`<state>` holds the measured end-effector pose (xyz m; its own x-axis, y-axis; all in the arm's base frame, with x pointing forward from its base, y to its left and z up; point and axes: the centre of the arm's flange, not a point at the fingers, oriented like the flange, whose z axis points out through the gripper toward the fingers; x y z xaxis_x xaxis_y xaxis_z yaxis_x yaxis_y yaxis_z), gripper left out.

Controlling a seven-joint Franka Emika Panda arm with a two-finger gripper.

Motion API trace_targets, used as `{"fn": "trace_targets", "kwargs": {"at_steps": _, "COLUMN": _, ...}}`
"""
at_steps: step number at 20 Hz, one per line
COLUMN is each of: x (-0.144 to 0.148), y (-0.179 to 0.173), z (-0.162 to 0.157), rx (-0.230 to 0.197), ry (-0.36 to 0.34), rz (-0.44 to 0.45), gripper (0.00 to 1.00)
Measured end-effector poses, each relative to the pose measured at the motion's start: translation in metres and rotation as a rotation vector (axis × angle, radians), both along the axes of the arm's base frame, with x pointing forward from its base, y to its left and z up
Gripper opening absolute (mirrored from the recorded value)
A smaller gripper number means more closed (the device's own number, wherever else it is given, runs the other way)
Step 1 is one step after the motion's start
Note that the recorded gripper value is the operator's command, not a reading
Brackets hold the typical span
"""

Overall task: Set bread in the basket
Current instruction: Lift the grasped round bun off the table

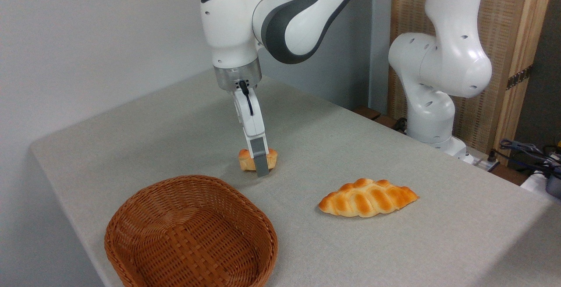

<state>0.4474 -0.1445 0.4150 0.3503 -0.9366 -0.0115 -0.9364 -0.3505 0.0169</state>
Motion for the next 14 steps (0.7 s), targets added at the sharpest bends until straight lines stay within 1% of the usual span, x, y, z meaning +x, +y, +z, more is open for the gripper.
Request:
{"fn": "trace_targets", "kwargs": {"at_steps": 4, "x": 0.000, "y": 0.000, "z": 0.000, "rx": 0.000, "ry": 0.000, "rz": -0.001, "gripper": 0.16}}
{"fn": "trace_targets", "kwargs": {"at_steps": 10, "x": 0.002, "y": 0.000, "z": 0.005, "rx": -0.003, "ry": -0.007, "rz": 0.002, "gripper": 0.16}}
{"fn": "trace_targets", "kwargs": {"at_steps": 11, "x": 0.003, "y": 0.002, "z": 0.011, "rx": -0.001, "ry": 0.001, "rz": 0.005, "gripper": 0.16}}
{"fn": "trace_targets", "kwargs": {"at_steps": 12, "x": 0.005, "y": 0.004, "z": 0.021, "rx": 0.003, "ry": 0.025, "rz": 0.011, "gripper": 0.16}}
{"fn": "trace_targets", "kwargs": {"at_steps": 14, "x": 0.012, "y": 0.014, "z": 0.054, "rx": 0.008, "ry": 0.073, "rz": 0.033, "gripper": 0.18}}
